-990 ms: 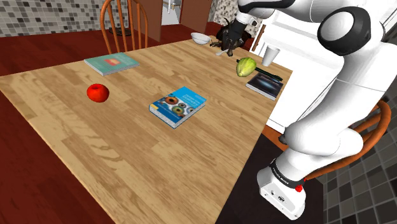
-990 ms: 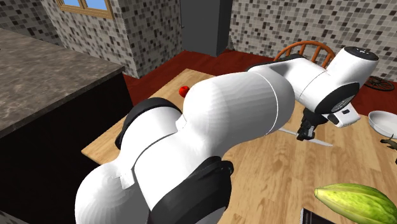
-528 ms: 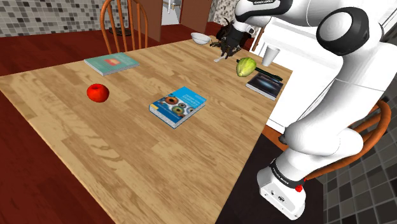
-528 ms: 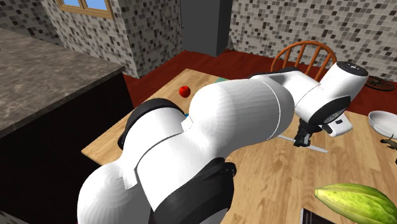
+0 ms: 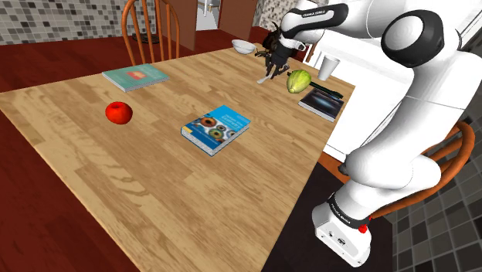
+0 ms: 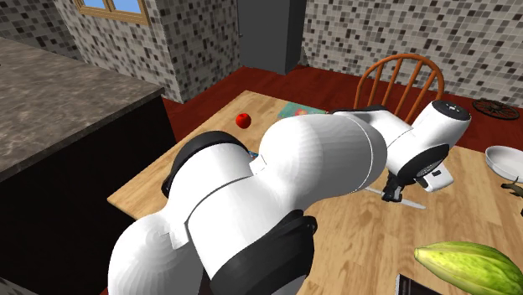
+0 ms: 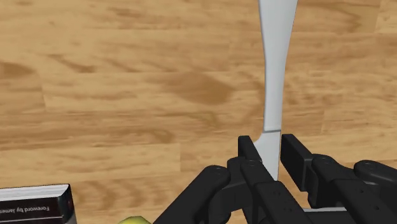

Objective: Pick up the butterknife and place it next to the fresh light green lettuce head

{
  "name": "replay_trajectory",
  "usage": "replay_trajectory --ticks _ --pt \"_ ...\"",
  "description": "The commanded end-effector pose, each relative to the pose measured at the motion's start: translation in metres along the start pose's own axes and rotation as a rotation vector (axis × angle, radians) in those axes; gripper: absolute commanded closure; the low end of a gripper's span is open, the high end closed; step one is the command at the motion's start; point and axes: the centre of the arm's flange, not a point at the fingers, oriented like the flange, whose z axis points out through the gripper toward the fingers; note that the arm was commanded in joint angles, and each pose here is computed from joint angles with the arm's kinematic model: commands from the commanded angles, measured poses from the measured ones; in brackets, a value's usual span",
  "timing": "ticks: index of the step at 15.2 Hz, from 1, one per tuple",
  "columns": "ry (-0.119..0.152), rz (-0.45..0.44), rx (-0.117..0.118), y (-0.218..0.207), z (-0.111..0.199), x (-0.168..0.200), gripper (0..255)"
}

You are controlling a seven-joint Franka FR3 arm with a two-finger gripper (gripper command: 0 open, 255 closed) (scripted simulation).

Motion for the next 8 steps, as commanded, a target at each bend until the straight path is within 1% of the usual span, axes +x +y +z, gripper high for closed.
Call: replay_trajectory --ticks 1,8 --pt "0.0 0.0 0.0 0.002 0.01 -0.001 255" --pt "0.0 0.0 0.0 0.008 0.047 0.0 255"
